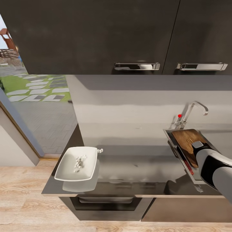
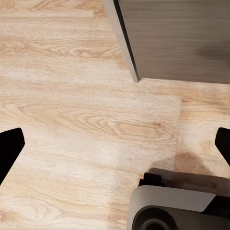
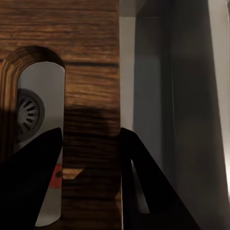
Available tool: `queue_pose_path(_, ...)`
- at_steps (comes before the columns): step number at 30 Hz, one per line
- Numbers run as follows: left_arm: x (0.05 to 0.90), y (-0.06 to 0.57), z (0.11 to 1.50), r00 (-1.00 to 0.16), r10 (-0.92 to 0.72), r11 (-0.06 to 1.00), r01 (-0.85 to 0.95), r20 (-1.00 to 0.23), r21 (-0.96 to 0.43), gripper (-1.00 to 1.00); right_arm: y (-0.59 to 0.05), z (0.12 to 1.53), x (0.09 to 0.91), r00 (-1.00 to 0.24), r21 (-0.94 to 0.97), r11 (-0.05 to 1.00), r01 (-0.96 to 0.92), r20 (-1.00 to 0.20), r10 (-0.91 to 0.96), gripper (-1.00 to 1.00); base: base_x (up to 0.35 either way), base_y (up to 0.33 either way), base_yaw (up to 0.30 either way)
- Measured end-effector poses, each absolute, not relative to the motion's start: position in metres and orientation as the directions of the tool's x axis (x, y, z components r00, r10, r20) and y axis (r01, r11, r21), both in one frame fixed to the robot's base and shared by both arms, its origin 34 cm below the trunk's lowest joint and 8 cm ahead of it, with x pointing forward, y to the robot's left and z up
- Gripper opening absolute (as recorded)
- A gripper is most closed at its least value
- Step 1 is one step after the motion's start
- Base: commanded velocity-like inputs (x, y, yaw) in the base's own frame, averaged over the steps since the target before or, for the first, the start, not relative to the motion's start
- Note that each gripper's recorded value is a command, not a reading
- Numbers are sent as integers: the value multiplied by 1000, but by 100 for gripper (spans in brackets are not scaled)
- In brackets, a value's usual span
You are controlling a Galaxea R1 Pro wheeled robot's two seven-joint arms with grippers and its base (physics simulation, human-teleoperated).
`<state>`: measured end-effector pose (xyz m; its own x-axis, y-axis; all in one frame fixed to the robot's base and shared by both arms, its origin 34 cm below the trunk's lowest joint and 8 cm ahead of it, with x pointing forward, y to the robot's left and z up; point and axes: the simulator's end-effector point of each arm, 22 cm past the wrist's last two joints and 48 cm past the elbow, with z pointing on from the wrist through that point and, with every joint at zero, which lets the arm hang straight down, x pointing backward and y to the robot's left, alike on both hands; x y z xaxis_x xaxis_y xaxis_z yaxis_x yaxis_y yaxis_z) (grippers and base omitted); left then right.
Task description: In the kitchen, take the Vidalia onion out of the sink, dice it on the chopping board with the paring knife, put the diced onion into the bowl on the countertop, then place both the paring knife and the chopping board into the sink.
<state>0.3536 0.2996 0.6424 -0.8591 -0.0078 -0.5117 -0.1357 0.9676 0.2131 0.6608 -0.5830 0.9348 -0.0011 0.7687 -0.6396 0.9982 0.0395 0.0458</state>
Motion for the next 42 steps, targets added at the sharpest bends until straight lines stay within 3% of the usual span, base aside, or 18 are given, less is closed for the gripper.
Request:
queue_pose_path(27,351,301,642,-862,-6,967,-135,-507,218,100,-580,913,641,-34,2,45,999,-634,772,-100,0,0,0)
queue_pose_path(28,351,302,642,-862,-6,967,-135,-507,218,100,-580,913,641,-34,2,45,999,-634,772,100,0,0,0)
queue_pose_path(42,350,302,642,-863,-5,966,-134,-505,219,100,-580,913,641,-33,2,45,999,-635,772,100,0,0,0)
